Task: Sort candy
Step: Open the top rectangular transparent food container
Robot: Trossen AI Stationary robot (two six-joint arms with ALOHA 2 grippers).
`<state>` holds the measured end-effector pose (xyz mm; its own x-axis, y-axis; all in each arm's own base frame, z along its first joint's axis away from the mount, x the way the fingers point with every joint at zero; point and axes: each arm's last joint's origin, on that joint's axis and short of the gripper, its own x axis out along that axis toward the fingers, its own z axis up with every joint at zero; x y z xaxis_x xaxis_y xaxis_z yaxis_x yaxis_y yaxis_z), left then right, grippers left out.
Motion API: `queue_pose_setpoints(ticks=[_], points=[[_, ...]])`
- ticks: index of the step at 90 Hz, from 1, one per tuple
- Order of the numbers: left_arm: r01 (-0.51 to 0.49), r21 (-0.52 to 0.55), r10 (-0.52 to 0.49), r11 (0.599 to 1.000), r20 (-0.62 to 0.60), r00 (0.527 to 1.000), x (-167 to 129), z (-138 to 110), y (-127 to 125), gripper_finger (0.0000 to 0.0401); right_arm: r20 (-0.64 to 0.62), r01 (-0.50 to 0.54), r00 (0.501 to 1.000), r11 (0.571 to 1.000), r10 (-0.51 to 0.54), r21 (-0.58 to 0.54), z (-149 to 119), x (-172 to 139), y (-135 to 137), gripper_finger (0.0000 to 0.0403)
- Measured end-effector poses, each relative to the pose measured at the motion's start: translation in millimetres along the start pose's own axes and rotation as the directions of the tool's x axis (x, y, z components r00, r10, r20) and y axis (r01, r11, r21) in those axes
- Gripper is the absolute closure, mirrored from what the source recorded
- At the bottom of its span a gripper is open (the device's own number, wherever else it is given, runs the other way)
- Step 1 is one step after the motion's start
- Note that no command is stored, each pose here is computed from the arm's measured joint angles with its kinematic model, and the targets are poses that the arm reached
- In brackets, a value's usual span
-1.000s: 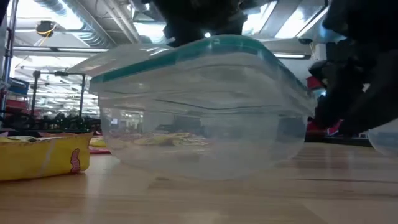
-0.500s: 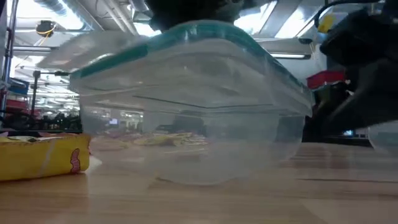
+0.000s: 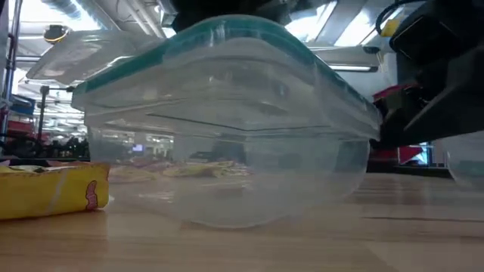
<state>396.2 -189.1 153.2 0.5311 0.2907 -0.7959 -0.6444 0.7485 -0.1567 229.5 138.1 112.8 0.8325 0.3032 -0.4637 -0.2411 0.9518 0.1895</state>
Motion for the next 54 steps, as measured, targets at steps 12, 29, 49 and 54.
queue_pose_setpoints(ticks=[12, 29, 49, 54], points=[[0.008, -0.015, -0.008, 1.000, 0.004, 1.000, 0.4, -4.3, -2.8, 0.0401, -0.011, -0.161, 0.987, 0.987, 0.161, -0.002, 2.4, -0.3, 5.6, 0.0256], [0.013, -0.018, -0.013, 1.000, 0.013, 1.000, 0.6, -5.6, -4.2, 0.0401, 0.006, -0.419, 0.908, 0.908, 0.419, -0.015, 11.3, -4.3, 20.2, 0.0256], [0.014, -0.021, -0.014, 1.000, 0.014, 1.000, 0.6, -5.6, -4.3, 0.0401, -0.002, -0.396, 0.912, 0.881, 0.409, -0.259, 29.1, -11.2, 52.4, 0.0256], [0.015, -0.021, -0.014, 1.000, 0.015, 1.000, 0.6, -5.5, -4.4, 0.0401, -0.012, -0.308, 0.943, 0.861, 0.332, -0.405, 31.7, -10.9, 62.3, 0.0256]])
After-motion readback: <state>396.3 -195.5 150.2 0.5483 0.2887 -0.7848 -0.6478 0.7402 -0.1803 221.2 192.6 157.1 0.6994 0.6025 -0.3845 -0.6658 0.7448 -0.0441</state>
